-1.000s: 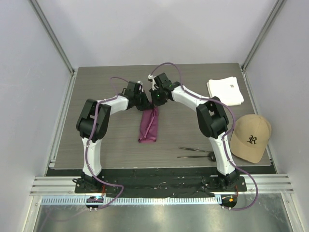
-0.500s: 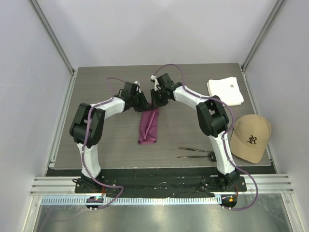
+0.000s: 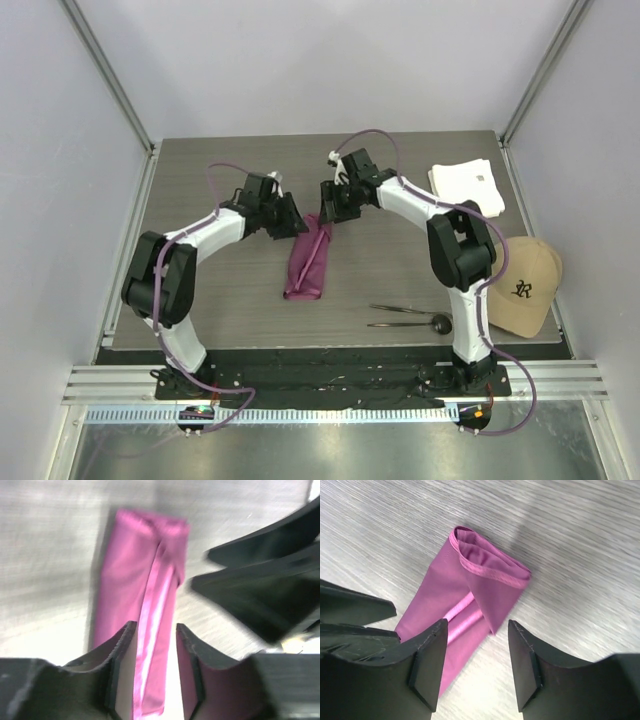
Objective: Fold the napkin into a case and place the utensils inside
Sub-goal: Stuff the top corner of the smaller-rectangle-folded napkin into the folded napkin, then smooth out the smaller rectangle-folded napkin at the center of the board.
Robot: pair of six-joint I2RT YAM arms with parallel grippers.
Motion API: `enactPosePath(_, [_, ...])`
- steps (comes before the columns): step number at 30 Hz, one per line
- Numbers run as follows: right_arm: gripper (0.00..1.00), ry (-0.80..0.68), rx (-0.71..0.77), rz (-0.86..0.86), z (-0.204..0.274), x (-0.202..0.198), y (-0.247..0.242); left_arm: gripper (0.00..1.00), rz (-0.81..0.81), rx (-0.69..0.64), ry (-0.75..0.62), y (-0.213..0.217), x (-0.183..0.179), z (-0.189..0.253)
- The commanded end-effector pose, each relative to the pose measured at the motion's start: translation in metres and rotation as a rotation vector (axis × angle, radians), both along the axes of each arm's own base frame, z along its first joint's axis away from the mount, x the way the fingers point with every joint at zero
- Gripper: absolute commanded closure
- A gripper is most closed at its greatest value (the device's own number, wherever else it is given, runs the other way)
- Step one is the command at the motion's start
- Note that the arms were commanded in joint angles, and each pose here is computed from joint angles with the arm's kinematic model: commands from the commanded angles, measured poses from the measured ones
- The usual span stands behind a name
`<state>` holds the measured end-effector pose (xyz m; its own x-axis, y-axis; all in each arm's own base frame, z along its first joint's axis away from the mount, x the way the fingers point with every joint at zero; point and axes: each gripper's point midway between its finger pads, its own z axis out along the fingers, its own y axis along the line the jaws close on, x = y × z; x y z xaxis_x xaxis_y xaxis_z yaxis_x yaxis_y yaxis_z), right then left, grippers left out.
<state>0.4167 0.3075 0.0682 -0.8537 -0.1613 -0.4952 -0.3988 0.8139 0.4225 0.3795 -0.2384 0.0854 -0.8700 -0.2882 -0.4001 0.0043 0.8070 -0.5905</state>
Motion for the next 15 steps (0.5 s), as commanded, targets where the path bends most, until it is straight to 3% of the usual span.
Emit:
enactPosePath(1, [0.43, -0.033, 0.072, -0.026, 0.033, -0.002, -0.008, 0.55, -0.101, 0.038, -0.055, -0.002, -0.027, 0.029])
enactPosePath(4, [0.43, -0.004, 0.092, -0.054, 0.031, -0.012, -0.013, 0.53, -0.170, 0.122, -0.080, 0.000, -0.050, 0.033])
enactPosePath(10, [0.44, 0.073, 0.288, -0.082, 0.033, -0.055, -0.004, 0.47, -0.313, 0.321, -0.096, -0.003, -0.090, 0.026])
enactPosePath(15, [0.52, 0.130, 0.363, -0.093, 0.034, -0.095, -0.003, 0.45, -0.365, 0.442, -0.054, 0.001, -0.118, 0.015])
